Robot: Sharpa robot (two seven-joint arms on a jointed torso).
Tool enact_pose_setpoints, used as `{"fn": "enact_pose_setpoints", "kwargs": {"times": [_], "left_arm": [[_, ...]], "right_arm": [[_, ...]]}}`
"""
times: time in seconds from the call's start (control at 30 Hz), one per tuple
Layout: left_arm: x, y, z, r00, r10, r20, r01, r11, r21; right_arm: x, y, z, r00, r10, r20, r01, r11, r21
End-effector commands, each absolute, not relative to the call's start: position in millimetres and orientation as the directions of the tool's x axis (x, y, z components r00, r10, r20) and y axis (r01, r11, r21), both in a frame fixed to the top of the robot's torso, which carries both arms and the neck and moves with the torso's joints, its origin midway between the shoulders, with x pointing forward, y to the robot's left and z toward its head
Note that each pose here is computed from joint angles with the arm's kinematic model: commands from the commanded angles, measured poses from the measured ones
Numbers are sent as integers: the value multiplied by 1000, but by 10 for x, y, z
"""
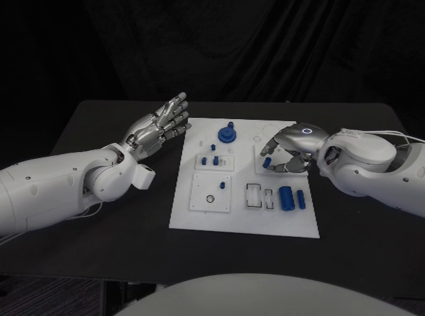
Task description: Assemble the parts on the task board
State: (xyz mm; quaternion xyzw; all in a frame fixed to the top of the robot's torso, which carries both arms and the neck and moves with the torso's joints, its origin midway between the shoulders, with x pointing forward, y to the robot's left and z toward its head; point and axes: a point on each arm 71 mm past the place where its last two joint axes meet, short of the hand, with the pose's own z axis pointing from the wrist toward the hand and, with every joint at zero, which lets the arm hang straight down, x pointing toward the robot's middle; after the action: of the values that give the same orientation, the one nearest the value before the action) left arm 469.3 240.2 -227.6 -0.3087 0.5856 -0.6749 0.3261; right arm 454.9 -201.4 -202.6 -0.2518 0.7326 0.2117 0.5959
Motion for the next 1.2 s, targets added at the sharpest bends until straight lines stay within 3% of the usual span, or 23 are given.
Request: {"fn": "enact_pose_setpoints", "kwargs": {"times": [0.03,1.2], "left_arm": [[4686,2404,-2264,-595,-803,35,99,-116,-988],[4677,2383,-2305,-612,-790,49,71,-116,-991]], "right_arm": [[4551,-2015,-2053,-170,-131,-977,-622,783,3],[4617,-1924,-2192,-186,-146,-972,-638,770,7]]}}
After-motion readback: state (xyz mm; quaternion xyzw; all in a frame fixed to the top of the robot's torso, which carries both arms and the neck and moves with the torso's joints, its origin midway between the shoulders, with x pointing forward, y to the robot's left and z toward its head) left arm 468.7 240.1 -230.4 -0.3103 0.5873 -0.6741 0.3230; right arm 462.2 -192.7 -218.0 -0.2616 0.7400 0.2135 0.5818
